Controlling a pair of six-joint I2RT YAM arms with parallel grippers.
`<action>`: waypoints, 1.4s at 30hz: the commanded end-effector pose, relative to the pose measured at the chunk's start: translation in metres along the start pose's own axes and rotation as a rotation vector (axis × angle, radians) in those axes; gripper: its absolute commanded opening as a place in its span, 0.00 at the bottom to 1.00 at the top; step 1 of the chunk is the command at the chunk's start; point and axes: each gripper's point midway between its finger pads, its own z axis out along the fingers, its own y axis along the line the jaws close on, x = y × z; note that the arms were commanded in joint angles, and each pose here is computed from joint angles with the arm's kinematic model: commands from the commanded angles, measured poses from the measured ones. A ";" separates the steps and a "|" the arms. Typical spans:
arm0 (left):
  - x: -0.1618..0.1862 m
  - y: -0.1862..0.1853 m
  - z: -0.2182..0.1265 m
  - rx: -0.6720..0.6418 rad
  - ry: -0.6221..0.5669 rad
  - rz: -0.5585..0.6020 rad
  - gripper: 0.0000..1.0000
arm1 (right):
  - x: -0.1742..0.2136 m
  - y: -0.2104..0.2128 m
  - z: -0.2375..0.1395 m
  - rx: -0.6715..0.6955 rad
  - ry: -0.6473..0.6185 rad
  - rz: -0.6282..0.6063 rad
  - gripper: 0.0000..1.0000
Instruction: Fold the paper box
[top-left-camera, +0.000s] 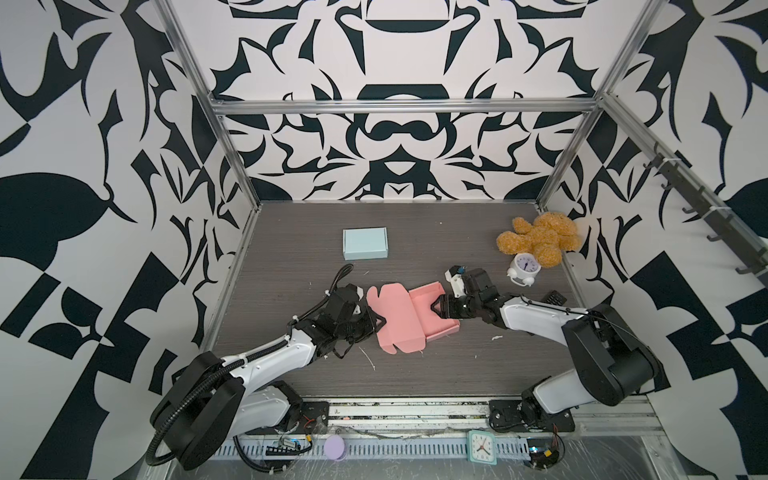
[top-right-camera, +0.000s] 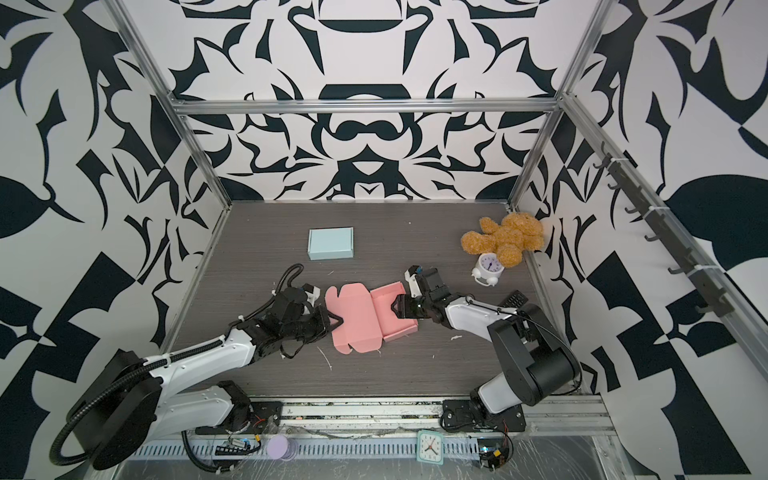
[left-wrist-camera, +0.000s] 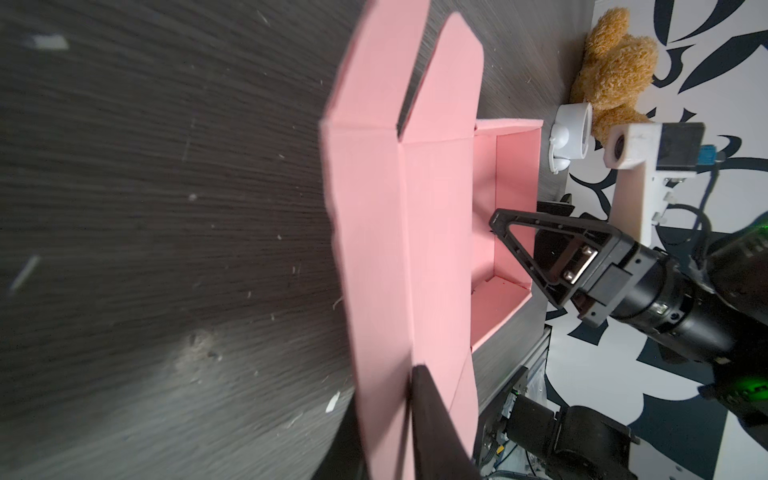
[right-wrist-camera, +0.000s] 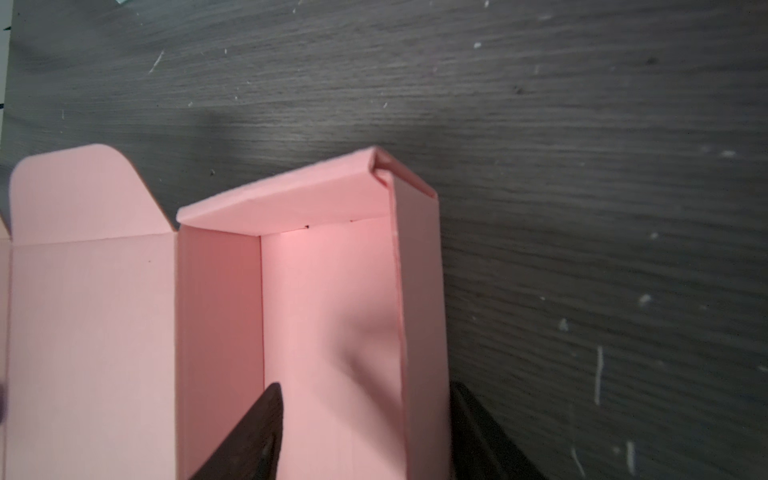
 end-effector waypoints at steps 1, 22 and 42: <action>-0.004 -0.006 -0.001 0.016 -0.020 -0.001 0.16 | -0.007 0.005 -0.011 -0.008 -0.044 -0.011 0.67; -0.009 -0.037 -0.018 0.021 0.009 0.170 0.07 | -0.023 -0.004 -0.092 0.183 -0.202 -0.117 0.96; 0.020 -0.097 -0.042 0.076 0.430 0.562 0.06 | -0.064 0.058 -0.082 -0.116 -0.380 -0.263 0.96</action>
